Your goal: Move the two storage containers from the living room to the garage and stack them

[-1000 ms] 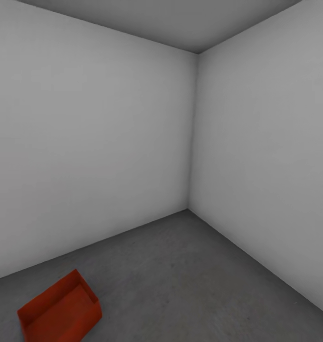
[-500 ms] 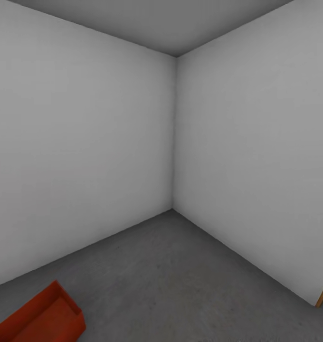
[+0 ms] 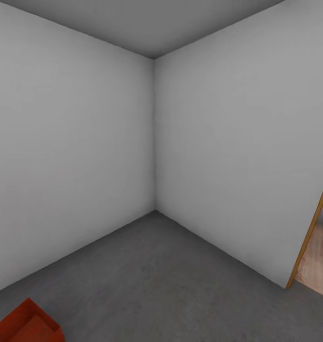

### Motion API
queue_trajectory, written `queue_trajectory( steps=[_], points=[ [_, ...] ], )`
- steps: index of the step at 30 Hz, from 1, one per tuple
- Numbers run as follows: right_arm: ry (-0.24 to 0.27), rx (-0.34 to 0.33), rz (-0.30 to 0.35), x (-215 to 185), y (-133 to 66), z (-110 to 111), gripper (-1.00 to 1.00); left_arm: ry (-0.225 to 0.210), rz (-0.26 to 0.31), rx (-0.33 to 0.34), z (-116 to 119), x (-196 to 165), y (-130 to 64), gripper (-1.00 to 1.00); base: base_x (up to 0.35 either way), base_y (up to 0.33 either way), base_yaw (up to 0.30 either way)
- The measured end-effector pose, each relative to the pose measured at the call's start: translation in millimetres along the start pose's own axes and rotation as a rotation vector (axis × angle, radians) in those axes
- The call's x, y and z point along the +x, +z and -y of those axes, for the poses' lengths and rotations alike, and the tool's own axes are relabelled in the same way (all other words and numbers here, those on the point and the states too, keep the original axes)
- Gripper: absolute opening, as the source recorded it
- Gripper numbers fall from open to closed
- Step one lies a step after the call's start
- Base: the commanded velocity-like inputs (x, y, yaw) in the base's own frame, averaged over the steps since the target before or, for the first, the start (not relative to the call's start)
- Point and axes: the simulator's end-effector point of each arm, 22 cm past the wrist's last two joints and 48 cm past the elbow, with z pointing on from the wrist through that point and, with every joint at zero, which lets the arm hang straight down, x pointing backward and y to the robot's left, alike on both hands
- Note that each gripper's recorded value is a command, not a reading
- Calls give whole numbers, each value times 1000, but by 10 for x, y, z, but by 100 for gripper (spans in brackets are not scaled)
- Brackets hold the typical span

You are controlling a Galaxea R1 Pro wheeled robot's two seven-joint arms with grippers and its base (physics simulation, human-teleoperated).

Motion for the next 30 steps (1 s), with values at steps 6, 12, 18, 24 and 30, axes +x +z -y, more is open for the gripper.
queue_trajectory(
  steps=[6, 12, 18, 24, 30],
  points=[
    [0, 0, 3, -13, 0, 1, 100, 3, 5, 8, 20, -15, -2, 100, 0, 0, -275],
    [0, 0, 6, -24, -1, 9, 100, 2, 4, 10, 20, -22, -4, 100, 0, 0, -277],
    [0, 1, 9, -36, -1, 12, 100, 1, 6, 11, 21, -32, -5, 100, 0, 0, -277],
    [0, 1, 12, -48, -2, 14, 100, 1, 9, 12, 23, -44, -7, 100, 0, 0, -277],
    [0, 2, 15, -60, -2, 15, 100, 1, 12, 12, 25, -56, -9, 100, 0, 0, -277]
  ],
)
